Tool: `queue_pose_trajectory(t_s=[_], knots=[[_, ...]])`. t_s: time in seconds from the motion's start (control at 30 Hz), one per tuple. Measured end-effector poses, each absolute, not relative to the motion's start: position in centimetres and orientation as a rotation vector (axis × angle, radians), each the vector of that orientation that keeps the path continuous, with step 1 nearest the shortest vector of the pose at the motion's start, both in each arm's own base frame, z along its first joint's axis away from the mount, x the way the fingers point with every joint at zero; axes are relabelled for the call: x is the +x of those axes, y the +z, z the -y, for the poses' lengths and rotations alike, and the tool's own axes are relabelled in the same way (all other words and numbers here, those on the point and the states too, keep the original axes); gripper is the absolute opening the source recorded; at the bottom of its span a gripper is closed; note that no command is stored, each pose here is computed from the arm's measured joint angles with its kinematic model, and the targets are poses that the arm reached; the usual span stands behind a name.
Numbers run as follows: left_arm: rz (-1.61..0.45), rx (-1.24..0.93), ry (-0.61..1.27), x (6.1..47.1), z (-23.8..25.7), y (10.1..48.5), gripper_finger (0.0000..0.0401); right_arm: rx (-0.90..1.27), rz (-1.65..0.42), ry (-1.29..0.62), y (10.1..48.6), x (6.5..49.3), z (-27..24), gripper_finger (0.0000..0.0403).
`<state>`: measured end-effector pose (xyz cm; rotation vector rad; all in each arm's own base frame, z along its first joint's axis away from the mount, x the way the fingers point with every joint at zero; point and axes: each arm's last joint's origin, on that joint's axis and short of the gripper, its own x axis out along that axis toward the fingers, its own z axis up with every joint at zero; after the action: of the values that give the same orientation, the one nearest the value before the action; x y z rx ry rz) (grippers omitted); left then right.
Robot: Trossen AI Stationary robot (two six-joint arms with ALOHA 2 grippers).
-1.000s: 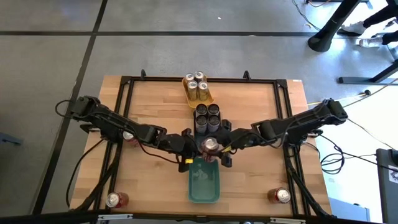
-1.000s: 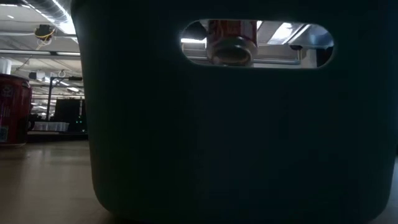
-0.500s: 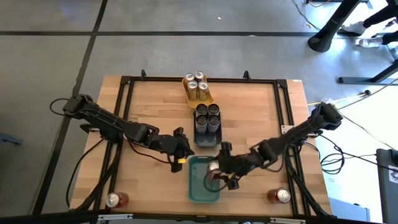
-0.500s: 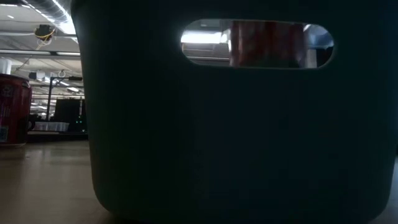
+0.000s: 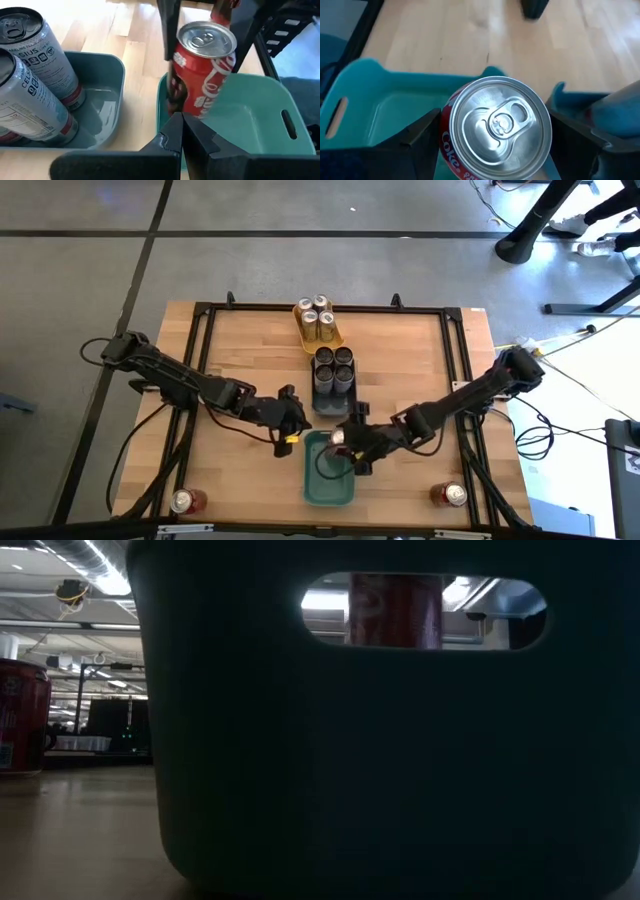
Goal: Sort soda cans
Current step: Put the top right red soda can into the green bin
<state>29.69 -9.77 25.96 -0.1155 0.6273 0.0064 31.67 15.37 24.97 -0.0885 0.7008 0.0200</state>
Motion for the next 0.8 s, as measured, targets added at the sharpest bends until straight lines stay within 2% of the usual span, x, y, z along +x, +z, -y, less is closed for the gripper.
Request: queue_pose_trajectory(t_s=[0.33, 0.57, 0.8], knots=[[-0.637, -0.11, 0.007, 29.6, 9.8, 25.9, 0.0, -0.07, -0.758, -0.059, 20.6, 31.6, -15.0, 0.0291], [-0.635, -0.108, 0.005, 29.6, 9.8, 25.9, 0.0, -0.048, -0.749, -0.08, 20.2, 31.5, -14.8, 0.0293], [-0.635, -0.114, 0.008, 29.6, 9.8, 25.9, 0.0, -0.046, -0.755, -0.07, 20.2, 31.4, -14.9, 0.0336]])
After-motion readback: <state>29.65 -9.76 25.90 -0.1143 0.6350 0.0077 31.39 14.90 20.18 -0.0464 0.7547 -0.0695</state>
